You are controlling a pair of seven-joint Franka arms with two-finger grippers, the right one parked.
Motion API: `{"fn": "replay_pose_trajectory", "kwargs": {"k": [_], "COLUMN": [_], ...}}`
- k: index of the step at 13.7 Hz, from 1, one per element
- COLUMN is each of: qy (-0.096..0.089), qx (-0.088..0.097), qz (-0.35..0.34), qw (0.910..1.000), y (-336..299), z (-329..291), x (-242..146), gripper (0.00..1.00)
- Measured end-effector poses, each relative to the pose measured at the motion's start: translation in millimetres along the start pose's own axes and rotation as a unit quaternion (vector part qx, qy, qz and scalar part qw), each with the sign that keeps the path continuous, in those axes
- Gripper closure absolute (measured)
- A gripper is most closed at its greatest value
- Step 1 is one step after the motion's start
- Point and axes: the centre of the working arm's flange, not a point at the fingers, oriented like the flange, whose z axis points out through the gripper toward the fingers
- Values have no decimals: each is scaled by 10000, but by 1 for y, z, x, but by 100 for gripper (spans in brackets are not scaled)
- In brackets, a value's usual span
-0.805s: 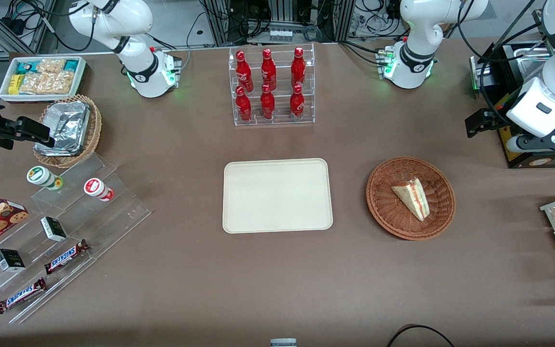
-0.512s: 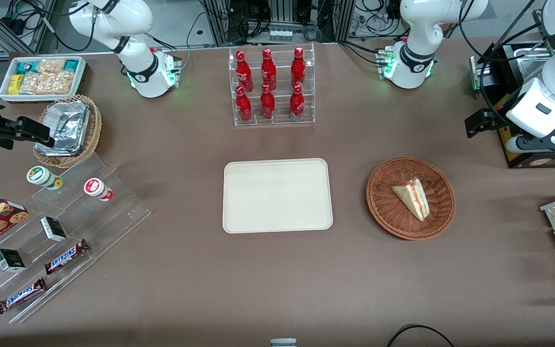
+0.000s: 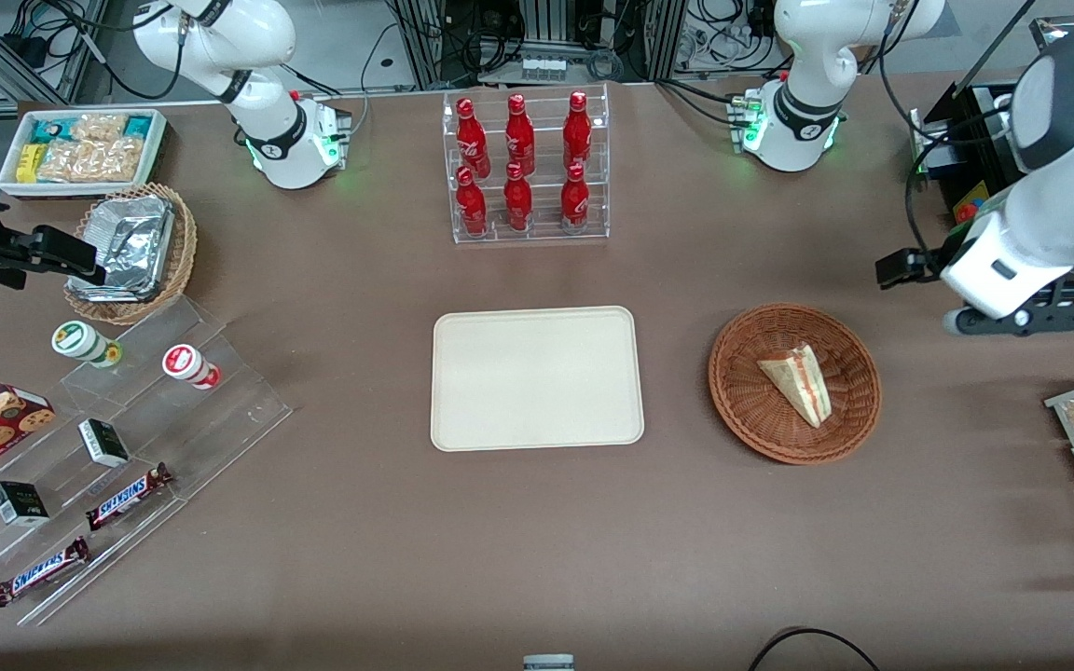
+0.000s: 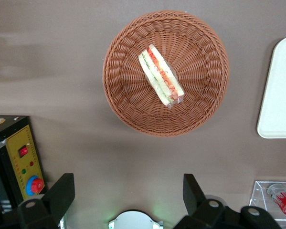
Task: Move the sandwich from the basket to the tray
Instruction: 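Move the left gripper over the wrapped sandwich in the wicker basket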
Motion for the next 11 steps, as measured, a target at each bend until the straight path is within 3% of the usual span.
{"fn": "replay_pose_trajectory", "kwargs": {"k": [5,11], "qy": [179,542], "qx": [-11,-64], "qz": [69,97], "qw": [9998,9985], "y": [12,15], "z": [67,144], "x": [11,7], "gripper": [0,0]}}
